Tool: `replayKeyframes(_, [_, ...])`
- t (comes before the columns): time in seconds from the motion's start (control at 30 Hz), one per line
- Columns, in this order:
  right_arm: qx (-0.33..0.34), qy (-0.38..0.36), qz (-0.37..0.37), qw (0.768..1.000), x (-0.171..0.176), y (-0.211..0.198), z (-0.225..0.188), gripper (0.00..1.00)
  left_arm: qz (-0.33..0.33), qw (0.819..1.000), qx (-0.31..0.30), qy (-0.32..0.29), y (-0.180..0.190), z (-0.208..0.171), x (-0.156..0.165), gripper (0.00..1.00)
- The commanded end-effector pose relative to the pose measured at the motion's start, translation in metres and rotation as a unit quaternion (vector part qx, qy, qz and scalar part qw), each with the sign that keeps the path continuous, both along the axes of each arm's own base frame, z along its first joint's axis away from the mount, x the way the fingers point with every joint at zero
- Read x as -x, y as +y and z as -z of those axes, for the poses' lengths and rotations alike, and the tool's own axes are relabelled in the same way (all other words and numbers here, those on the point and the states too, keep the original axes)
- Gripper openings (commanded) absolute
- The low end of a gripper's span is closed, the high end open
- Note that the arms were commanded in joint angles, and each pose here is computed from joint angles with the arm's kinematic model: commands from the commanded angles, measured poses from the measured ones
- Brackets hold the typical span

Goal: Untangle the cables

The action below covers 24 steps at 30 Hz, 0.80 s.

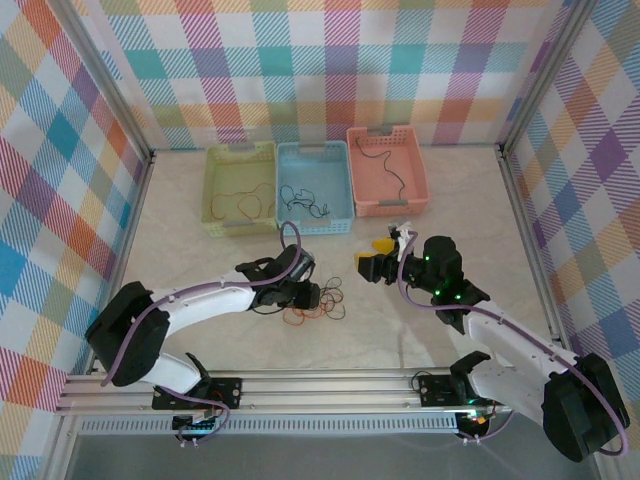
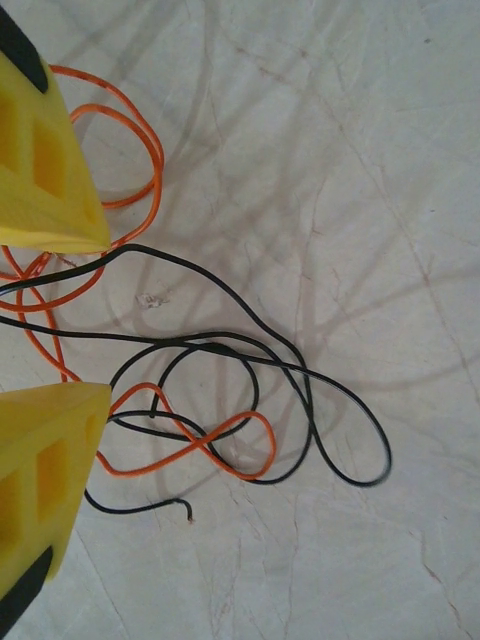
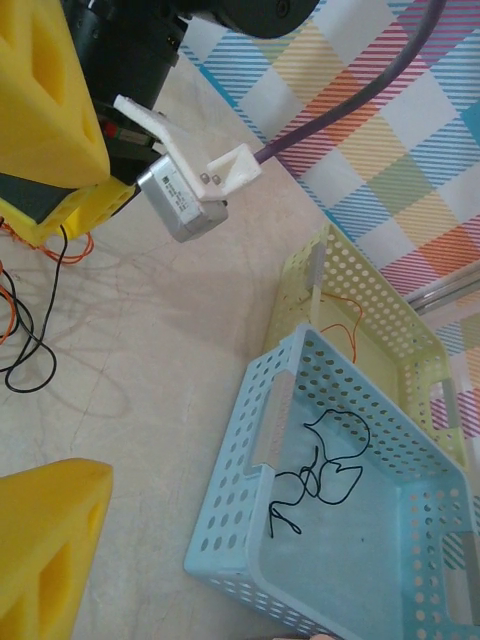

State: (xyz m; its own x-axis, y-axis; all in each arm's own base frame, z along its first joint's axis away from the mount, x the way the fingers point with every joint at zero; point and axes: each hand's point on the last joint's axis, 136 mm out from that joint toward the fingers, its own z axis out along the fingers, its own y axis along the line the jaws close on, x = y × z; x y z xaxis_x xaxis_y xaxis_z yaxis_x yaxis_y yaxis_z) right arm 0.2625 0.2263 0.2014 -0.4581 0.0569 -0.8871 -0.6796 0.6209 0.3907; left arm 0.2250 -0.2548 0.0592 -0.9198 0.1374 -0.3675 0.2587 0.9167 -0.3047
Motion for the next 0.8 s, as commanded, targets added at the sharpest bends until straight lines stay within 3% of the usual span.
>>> replayKeyframes(0.0, [0.003,-0.011,-0.001,1.0,0.0,0.0,-0.001,0.73,0.007,1.0,-0.004,0.012,-0.001,0.006,0.006,0.39])
replayKeyframes(0.2, [0.005,-0.011,0.001,1.0,-0.001,0.0,-0.001,0.73,0.008,1.0,0.006,0.007,-0.004,0.003,0.004,0.28])
replayKeyframes(0.47, [0.003,-0.016,0.001,1.0,0.0,-0.001,-0.004,0.73,0.024,0.999,0.03,-0.021,-0.013,-0.017,0.0,0.02])
replayKeyframes(0.77, [-0.013,-0.037,-0.014,0.999,0.008,0.0,-0.014,0.74,0.083,0.983,0.098,-0.134,-0.026,-0.119,-0.006,0.0])
